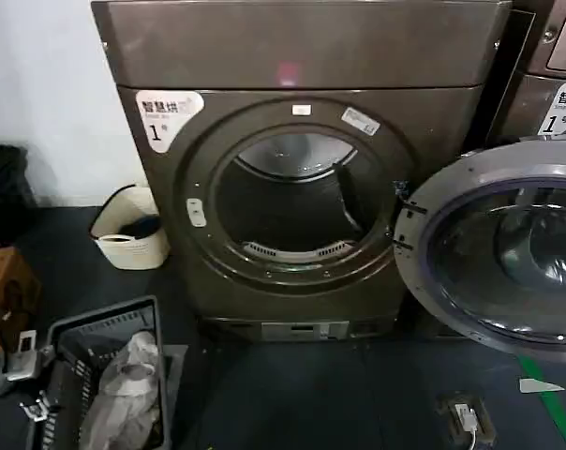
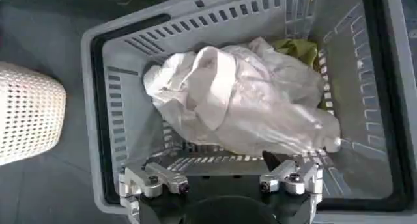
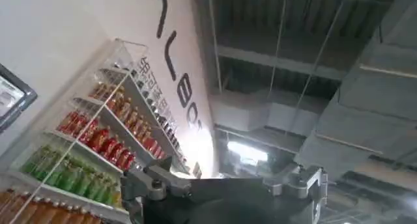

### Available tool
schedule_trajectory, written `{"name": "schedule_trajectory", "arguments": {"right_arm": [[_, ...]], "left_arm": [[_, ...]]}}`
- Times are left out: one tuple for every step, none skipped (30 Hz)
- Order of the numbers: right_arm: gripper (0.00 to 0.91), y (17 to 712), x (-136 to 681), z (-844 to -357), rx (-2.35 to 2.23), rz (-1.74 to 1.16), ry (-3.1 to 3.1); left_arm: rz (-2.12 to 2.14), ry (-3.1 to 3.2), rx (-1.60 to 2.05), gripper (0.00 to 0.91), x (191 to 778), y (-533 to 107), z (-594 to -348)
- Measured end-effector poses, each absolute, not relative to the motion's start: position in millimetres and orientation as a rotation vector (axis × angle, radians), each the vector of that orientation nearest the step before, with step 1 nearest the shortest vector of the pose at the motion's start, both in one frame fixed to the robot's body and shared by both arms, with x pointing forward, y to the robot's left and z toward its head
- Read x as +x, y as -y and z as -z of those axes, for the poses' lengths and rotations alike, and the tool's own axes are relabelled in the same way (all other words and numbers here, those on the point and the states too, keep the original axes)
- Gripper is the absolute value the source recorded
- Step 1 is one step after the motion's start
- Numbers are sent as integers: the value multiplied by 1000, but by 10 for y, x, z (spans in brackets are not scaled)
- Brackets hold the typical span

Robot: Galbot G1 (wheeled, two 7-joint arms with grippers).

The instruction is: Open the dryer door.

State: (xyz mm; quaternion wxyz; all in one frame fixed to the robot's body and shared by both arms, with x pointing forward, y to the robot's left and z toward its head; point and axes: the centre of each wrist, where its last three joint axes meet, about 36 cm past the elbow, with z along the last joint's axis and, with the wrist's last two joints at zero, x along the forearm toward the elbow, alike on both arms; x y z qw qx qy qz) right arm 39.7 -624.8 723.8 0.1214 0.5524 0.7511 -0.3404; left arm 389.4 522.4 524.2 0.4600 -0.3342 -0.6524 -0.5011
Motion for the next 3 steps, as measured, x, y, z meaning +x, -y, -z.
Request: {"name": "schedule_trajectory", "arguments": {"right_arm": [[907, 6250, 400, -7235, 1613, 994, -2194], [907, 6251, 403, -7234, 1612, 995, -2194], [907, 6252, 404, -7232, 1612, 994, -2194]], "left_arm": [[1233, 1604, -823, 907, 3892, -5224, -5242], [1232, 1603, -825, 907, 3888, -5222, -5240], [1231, 1602, -827, 907, 3884, -5219, -5235]]}}
